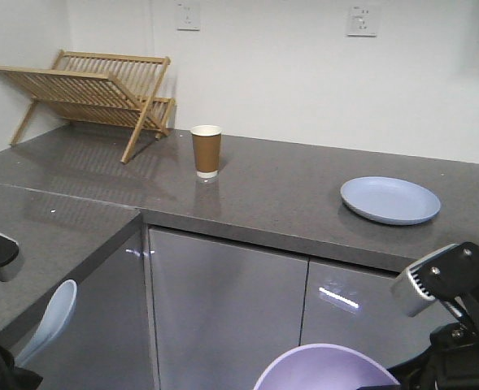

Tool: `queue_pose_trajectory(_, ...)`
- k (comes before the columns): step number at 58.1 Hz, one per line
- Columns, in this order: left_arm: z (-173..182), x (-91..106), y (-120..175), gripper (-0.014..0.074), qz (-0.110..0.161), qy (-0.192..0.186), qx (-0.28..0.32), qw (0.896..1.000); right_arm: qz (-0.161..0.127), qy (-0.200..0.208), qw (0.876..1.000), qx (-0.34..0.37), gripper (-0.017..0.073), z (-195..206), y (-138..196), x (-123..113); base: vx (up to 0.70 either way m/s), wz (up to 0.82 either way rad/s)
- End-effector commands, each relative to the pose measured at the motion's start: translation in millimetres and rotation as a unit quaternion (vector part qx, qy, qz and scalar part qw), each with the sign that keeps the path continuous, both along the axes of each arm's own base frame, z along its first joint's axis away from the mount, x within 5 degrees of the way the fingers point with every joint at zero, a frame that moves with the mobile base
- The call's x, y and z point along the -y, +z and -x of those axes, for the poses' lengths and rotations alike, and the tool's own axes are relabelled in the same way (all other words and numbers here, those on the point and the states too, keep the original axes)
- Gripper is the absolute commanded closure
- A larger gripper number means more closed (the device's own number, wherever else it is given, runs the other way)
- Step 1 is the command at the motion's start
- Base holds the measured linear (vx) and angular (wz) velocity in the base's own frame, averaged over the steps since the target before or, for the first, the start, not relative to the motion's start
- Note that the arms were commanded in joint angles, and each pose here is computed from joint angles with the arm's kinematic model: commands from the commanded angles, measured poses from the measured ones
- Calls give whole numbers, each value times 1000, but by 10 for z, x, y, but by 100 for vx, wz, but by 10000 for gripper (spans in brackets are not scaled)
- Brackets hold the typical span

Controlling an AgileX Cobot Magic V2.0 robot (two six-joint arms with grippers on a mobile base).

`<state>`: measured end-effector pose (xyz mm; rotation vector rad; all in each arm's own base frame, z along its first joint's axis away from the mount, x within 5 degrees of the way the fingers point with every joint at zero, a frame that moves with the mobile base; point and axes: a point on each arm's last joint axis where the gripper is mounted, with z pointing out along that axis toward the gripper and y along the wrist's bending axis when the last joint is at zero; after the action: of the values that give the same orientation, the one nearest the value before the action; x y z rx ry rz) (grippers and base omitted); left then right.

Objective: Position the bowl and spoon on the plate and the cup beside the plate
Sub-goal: 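Drive the base holding spoon and bowl to the counter with the plate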

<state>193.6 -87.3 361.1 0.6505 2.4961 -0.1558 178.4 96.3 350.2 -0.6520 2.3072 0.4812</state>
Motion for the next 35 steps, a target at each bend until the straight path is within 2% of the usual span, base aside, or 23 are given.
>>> queue_pose_trajectory(1,20,12,145,447,25,-2,43,999,-29,-8,999,43,443,4,173,-1,13,-36)
queue_pose_trajectory(35,20,12,145,447,25,-2,43,999,-29,-8,999,43,443,4,173,-1,19,-25)
